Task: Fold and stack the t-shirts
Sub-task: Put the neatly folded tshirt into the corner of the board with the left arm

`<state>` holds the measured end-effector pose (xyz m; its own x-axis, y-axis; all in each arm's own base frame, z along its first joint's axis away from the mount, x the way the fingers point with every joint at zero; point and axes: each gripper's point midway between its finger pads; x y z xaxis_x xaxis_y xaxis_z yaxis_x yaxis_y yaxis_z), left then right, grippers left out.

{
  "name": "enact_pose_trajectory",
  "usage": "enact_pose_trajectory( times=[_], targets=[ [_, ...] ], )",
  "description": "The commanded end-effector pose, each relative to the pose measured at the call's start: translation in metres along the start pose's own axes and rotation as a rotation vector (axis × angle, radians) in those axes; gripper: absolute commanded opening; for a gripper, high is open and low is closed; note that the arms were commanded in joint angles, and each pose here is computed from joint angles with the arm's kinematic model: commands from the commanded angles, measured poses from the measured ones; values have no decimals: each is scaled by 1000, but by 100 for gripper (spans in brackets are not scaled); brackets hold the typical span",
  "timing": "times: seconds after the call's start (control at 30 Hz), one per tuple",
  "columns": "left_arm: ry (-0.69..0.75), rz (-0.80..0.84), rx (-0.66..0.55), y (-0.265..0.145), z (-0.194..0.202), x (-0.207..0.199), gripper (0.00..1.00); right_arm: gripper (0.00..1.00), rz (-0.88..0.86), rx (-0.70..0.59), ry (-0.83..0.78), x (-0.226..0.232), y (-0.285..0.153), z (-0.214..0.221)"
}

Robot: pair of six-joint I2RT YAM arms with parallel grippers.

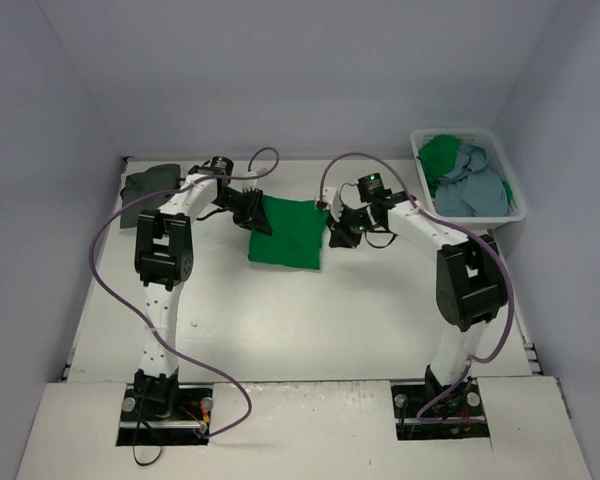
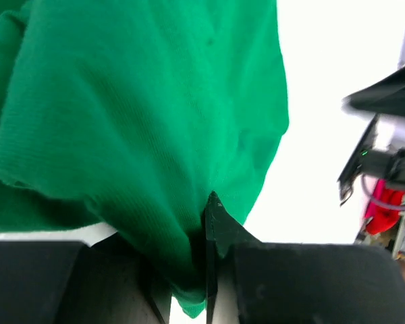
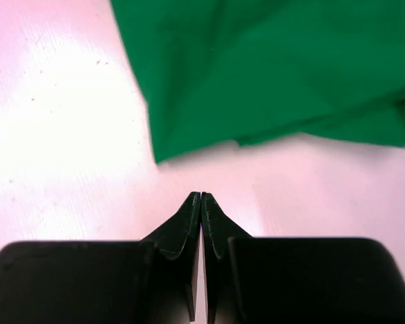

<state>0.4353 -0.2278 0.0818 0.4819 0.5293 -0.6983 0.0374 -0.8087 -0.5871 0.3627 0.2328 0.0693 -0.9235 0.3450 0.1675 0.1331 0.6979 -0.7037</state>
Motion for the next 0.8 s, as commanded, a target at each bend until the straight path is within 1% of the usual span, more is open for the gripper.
enact_pose_trajectory(
  times=[0.0,0.17,0.27,0.3,0.43,0.53,0.77],
  targets=[
    [115,-31,29,-37,1,-33,0,0,34,-106,-45,3,-48,-30],
    [152,-90,63,-52,10,-34,0,0,66,-137,-40,0,-73,-30],
    [208,-181,100,-67,14,-28,0,0,79,-152,-47,4,-86,-31],
    [241,-252,117,-76,15,-22,0,0,78,-151,-42,5,-87,-29],
    [322,-397,122,-104,7,-13,0,0,76,-159,-46,12,-92,-28],
    [343,-487,125,-124,4,-1,0,0,75,-171,-46,18,-97,-30],
    [363,-585,137,-151,4,18,0,0,93,-183,-60,25,-109,-33]
  ],
)
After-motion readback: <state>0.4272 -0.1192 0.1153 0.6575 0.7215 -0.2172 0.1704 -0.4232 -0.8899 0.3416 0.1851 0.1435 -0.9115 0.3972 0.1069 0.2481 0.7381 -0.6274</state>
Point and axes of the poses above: each gripper's point midway between its finger pads, its own y axis out along the fingers, its own x axis along the line the jaws close on, z = x × y, and after that the axes turned 6 degrees about y, right-handed
